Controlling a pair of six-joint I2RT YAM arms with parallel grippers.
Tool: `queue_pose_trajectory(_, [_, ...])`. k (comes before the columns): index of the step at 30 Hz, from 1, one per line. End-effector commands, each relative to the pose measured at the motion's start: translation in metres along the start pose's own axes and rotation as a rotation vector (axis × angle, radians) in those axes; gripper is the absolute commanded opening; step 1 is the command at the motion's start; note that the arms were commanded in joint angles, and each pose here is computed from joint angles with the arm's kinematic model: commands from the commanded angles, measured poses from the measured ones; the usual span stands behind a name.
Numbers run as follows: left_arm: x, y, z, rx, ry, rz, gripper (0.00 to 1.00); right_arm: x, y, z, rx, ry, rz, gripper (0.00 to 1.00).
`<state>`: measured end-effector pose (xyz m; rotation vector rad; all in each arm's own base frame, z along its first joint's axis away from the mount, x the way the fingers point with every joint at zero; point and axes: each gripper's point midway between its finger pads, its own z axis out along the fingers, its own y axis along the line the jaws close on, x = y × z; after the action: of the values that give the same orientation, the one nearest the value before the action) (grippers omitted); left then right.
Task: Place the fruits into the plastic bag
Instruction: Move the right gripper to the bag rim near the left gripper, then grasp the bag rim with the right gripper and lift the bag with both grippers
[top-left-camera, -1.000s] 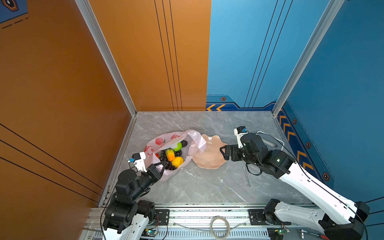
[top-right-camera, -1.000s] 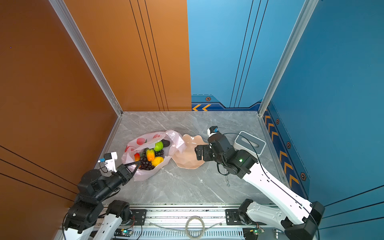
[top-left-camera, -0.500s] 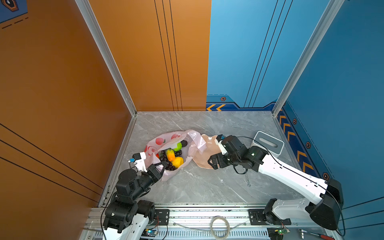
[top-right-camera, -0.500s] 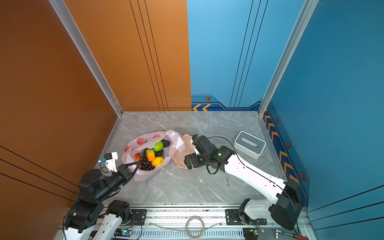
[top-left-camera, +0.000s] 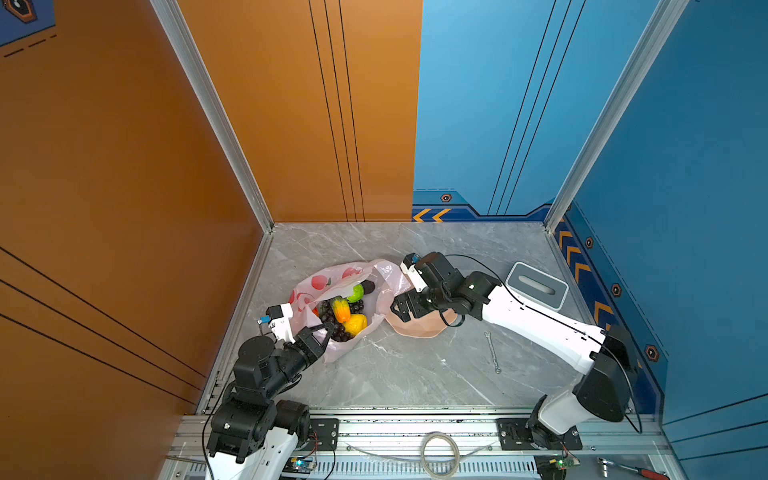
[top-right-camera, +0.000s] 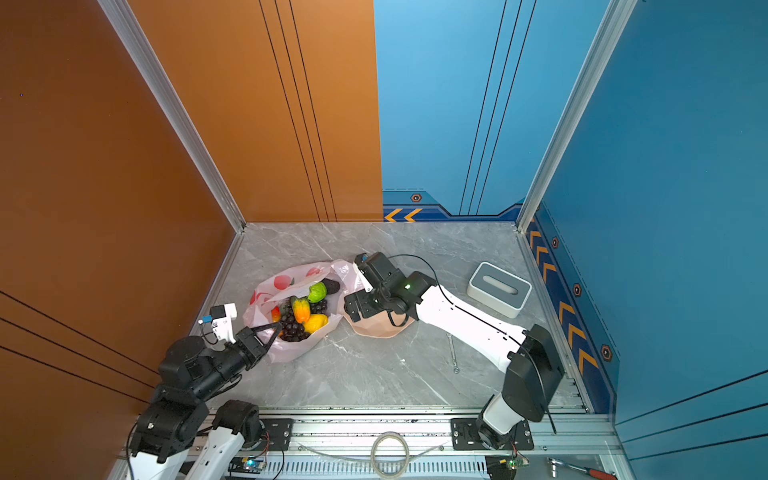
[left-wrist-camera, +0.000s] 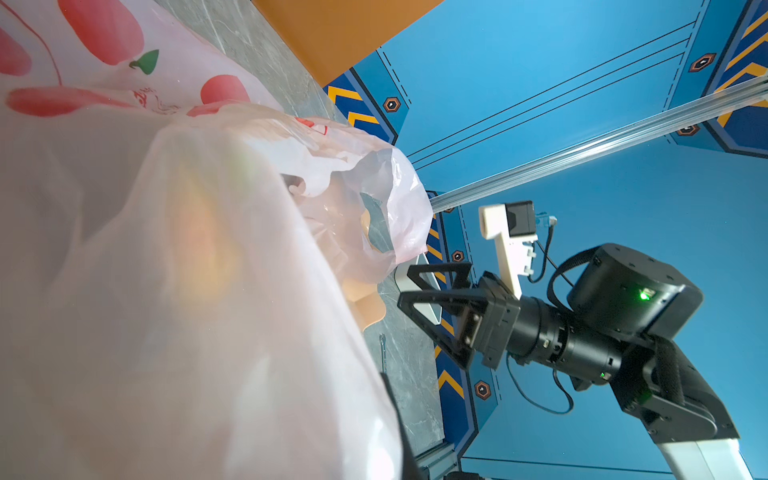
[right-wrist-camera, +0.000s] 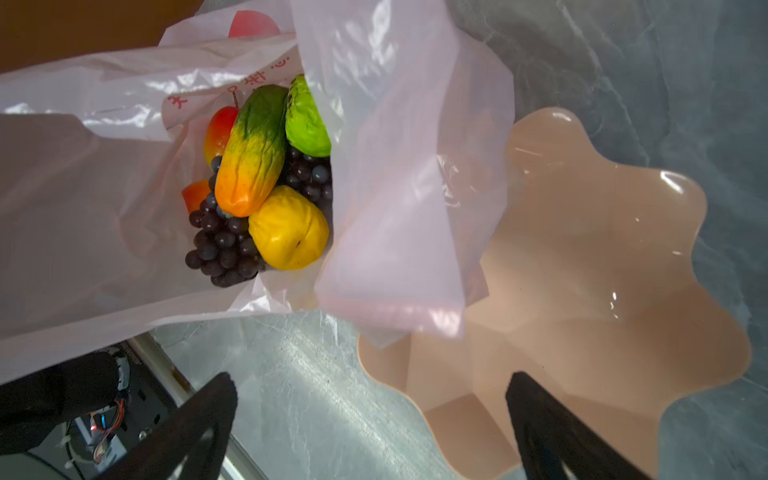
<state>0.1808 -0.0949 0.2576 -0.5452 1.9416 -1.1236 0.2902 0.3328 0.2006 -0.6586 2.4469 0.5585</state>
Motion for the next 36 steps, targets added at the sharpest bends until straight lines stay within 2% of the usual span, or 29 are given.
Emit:
queue_pose_trajectory(1, [-0.001, -0.003, -0.001, 0.012, -0.001, 0.011, 0.0, -0.016, -0.002, 0.011, 0.005, -0.006, -0.023, 1.0])
queue_pose_trajectory(8, [-0.001, -0.004, -0.002, 0.012, -0.001, 0.013, 0.0, -0.028, -0.01, 0.038, 0.023, 0.016, 0.0, 0.98])
queue_pose_trajectory(13, [-0.002, -0.004, -0.004, 0.004, -0.003, 0.026, 0.0, -0.032, -0.01, 0.038, 0.028, 0.009, 0.01, 0.85])
queue_pose_trajectory(16, [-0.002, -0.004, -0.003, -0.003, -0.002, 0.03, 0.0, -0.035, -0.008, 0.032, 0.034, -0.009, 0.005, 0.7])
queue_pose_trajectory(21, [-0.003, -0.005, -0.003, 0.0, -0.004, 0.03, 0.0, -0.041, -0.006, 0.02, 0.035, -0.039, 0.008, 0.32])
queue_pose_trajectory(25, [-0.005, -0.007, -0.003, 0.003, -0.01, 0.036, 0.0, -0.052, 0.0, 0.011, 0.011, -0.065, 0.016, 0.09])
queue_pose_trajectory(30, [-0.021, -0.026, -0.004, -0.004, -0.031, 0.103, 0.0, -0.09, 0.024, -0.012, -0.068, -0.14, 0.017, 0.0])
queue_pose_trajectory(36, [-0.059, -0.064, -0.005, -0.023, -0.088, 0.231, 0.0, -0.141, 0.058, -0.04, -0.182, -0.237, 0.016, 0.0])
